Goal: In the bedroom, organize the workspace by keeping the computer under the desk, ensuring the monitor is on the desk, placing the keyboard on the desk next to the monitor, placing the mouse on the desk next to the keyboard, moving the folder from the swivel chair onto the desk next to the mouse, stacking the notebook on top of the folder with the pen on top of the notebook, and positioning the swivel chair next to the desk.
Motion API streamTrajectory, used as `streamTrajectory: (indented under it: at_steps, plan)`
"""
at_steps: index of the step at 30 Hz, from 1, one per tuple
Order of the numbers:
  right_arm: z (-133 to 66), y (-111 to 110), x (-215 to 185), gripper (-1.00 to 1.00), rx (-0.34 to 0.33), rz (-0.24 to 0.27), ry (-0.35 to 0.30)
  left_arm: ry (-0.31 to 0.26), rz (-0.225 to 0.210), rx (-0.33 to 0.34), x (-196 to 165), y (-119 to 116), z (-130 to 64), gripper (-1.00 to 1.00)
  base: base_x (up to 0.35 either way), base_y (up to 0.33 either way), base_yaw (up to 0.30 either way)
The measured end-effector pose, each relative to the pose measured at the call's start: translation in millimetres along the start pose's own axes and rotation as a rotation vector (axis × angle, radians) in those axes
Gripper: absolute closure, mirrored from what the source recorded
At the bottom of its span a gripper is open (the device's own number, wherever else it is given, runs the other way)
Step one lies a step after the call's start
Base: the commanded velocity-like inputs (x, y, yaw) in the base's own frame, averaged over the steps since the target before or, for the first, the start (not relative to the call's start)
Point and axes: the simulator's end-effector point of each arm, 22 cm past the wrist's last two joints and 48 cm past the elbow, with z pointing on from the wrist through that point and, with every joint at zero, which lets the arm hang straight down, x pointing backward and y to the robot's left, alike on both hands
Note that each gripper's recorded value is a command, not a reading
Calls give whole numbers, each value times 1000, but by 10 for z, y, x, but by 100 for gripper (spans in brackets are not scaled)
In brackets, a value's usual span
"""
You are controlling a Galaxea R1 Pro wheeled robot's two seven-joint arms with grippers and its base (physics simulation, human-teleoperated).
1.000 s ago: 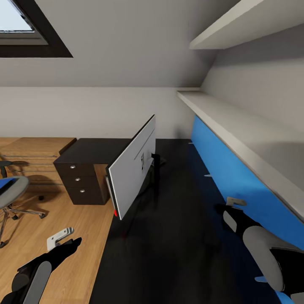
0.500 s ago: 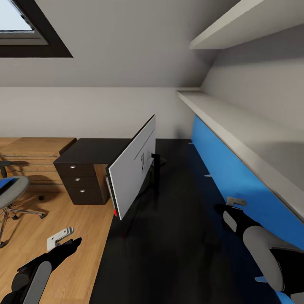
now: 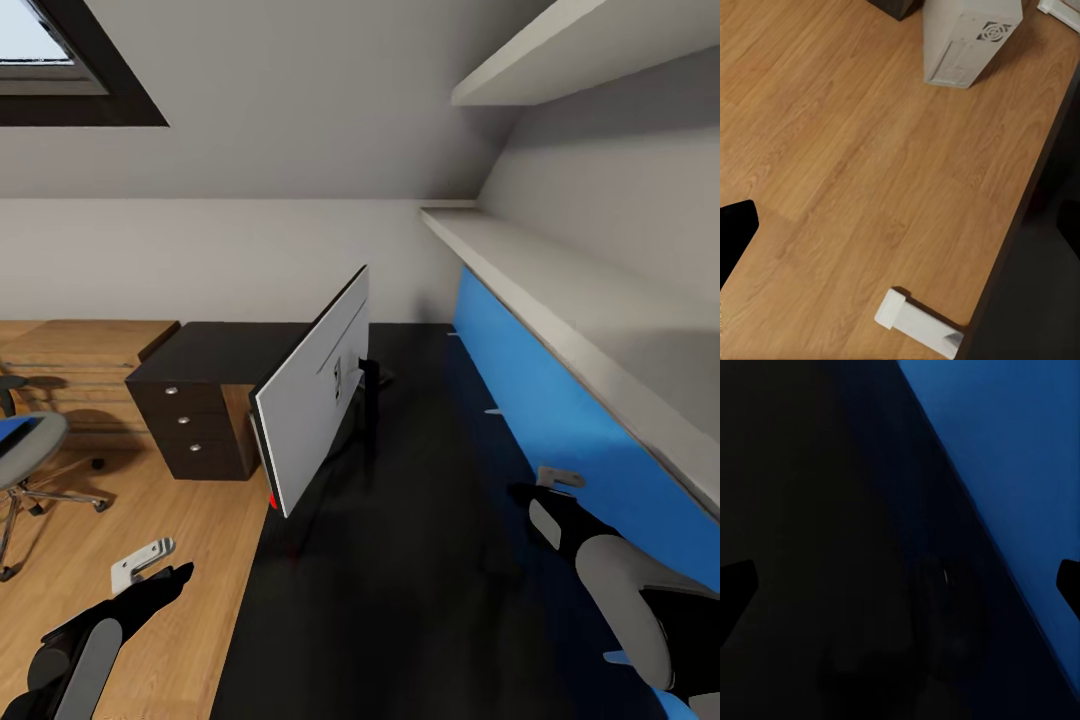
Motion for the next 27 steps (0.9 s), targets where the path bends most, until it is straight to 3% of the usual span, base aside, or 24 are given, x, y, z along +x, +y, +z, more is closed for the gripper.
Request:
streamTrajectory:
  at_steps: [27]
  plan:
    - [144,-13,229,-100,10,-14,37,36,4,-21,149,66,112,-100,0,0,0]
